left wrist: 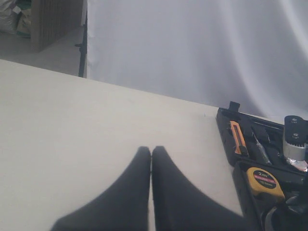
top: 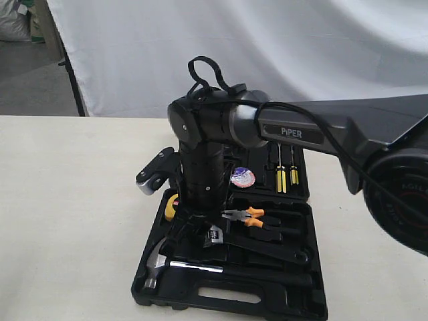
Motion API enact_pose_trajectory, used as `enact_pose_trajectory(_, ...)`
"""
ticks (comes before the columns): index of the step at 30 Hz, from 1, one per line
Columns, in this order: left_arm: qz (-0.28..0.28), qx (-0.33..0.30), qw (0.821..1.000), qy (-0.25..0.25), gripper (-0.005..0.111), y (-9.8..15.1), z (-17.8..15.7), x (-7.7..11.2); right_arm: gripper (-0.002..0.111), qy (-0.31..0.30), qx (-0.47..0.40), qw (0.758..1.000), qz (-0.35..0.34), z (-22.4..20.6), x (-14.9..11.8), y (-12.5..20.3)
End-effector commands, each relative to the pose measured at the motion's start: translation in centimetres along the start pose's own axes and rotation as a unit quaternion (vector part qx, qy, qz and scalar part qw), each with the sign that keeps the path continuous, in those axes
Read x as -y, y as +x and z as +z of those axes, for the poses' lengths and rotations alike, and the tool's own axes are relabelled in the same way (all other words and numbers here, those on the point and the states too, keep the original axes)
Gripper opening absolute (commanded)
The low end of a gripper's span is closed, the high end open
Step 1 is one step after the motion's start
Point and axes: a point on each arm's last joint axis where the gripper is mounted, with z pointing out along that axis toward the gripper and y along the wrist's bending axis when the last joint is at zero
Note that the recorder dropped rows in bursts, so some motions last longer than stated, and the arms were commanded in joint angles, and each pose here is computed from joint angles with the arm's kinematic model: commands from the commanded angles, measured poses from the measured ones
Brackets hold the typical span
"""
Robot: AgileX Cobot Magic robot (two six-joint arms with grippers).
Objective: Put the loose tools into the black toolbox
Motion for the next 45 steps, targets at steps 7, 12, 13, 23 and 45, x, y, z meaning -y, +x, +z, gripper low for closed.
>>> enact_pose_trajectory(7, 0.000, 0.010, 1.000, -0.010, 0.001, -0.2, 0.0, -0.1, 0.057, 0.017, -0.003, 1.000, 0.019, -1.8, 0.5, 0.5)
enact_pose_trajectory(12, 0.000, 0.010, 1.000, -0.010, 0.001, -0.2, 0.0, -0.1, 0.039, 0.042, 0.009, 0.998, 0.049, -3.5, 1.2, 0.3)
enact_pose_trajectory(13, 0.000, 0.010, 1.000, -0.010, 0.001, -0.2, 0.0, -0.1, 0.027, 0.043, 0.010, 0.998, 0.051, -3.4, 1.2, 0.3)
enact_pose_trajectory(23, 0.000, 0.010, 1.000, -0.010, 0.001, -0.2, 0.0, -0.1, 0.000, 0.043, 0.012, 0.998, 0.053, -3.4, 1.2, 0.2)
enact_pose_trajectory(45, 0.000, 0.010, 1.000, -0.010, 0.001, -0.2, 0.0, -0.1, 0.000, 0.053, -0.015, 0.991, 0.119, -2.7, 4.5, 2.3)
